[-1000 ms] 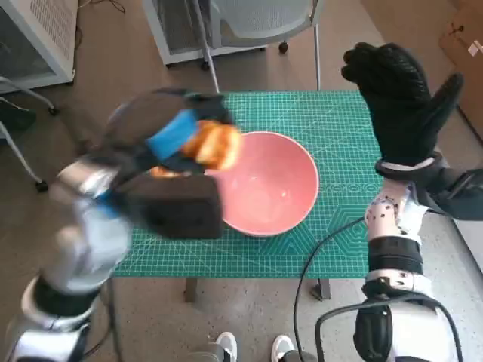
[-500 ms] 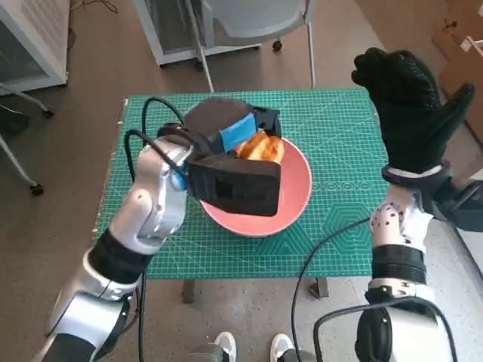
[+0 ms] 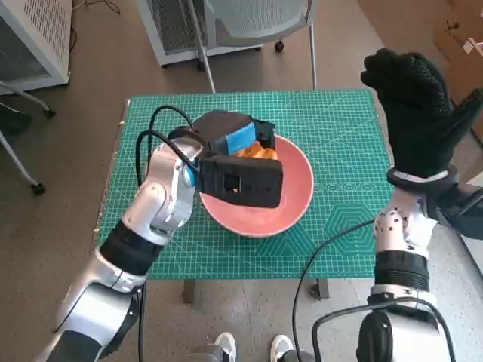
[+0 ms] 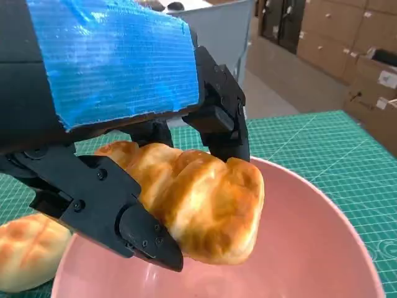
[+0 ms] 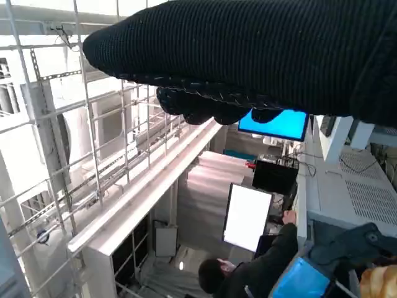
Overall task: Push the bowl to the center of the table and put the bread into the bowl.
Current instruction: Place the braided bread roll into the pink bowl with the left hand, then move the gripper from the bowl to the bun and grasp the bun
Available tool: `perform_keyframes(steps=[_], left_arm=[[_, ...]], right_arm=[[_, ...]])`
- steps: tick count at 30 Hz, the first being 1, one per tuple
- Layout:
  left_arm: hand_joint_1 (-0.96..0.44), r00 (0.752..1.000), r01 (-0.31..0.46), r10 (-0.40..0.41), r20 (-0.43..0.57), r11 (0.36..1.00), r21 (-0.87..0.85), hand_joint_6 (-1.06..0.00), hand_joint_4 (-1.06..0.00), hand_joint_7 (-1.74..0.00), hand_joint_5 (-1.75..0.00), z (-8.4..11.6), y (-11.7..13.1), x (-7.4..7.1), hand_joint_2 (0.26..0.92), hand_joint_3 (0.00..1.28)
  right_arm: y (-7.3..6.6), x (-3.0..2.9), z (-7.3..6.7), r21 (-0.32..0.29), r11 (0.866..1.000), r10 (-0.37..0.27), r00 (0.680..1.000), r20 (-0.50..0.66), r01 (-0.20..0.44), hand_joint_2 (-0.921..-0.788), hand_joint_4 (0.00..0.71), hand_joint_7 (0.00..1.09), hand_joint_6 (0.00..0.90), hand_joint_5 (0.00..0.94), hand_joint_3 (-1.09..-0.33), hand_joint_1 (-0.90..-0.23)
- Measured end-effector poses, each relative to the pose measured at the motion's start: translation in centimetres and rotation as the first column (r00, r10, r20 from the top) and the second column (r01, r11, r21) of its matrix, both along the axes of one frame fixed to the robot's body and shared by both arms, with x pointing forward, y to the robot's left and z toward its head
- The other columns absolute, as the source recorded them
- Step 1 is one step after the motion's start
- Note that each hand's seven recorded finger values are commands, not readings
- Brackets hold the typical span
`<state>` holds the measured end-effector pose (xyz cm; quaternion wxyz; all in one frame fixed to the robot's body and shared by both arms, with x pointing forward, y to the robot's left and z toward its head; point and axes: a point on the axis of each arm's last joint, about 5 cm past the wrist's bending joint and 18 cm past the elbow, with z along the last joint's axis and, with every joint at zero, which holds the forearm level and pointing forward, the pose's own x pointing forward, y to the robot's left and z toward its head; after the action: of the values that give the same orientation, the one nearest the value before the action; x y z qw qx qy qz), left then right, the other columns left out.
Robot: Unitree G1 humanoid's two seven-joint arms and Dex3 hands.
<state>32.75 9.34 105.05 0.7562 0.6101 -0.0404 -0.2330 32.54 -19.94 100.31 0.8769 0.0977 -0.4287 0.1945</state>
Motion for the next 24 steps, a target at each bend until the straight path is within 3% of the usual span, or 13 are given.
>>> perform_keyframes(steps=[1, 3, 6, 13, 24], left_arm=[[0.0, 1.0, -0.004, 0.004, -0.012, 1.0, -0.005, -0.37, -0.36, -0.5, -0.41, 0.0, -0.1, 0.0, 0.864, 0.1], [-0.03, 0.999, -0.008, 0.007, -0.036, 1.0, -0.018, -0.31, -0.17, -0.25, -0.17, 0.1, -0.1, 0.0, 0.84, 0.06], [-0.16, 0.998, -0.011, 0.008, -0.065, 0.999, -0.039, -0.25, -0.06, -0.11, -0.05, 0.1, -0.1, 0.1, 0.783, 0.02], [-0.45, 0.999, 0.038, -0.041, -0.031, 0.996, -0.084, -0.19, 0.0, -0.03, 0.0, 1.0, 0.3, -0.3, 0.752, 0.01], [-0.58, 0.997, 0.068, -0.065, 0.048, 0.995, -0.072, -0.18, 0.0, -0.02, 0.0, 1.6, 1.3, -1.3, 0.763, 0.01]], right_arm=[[0.0, 0.0, 0.0, 0.0, 1.0, 0.0, 1.0, 0.0, 0.0, -0.921, 0.277, 0.0, 0.369, 0.0, -0.705, -0.639], [0.1, 0.02, 0.1, -0.002, 1.0, 0.0, 1.0, -0.001, 0.0, -0.921, 0.276, 0.0, 0.368, 0.0, -0.704, -0.639], [0.2, 0.03, 0.1, -0.004, 1.0, 0.002, 1.0, -0.003, -0.002, -0.921, 0.273, 0.0, 0.363, 0.0, -0.701, -0.64], [0.3, 0.07, 0.0, -0.008, 1.0, 0.007, 1.0, -0.009, -0.007, -0.921, 0.269, 0.0, 0.359, 0.0, -0.692, -0.633], [0.4, 0.14, -0.2, -0.019, 1.0, 0.017, 1.0, -0.022, -0.017, -0.921, 0.271, 0.0, 0.362, 0.001, -0.688, -0.63]])
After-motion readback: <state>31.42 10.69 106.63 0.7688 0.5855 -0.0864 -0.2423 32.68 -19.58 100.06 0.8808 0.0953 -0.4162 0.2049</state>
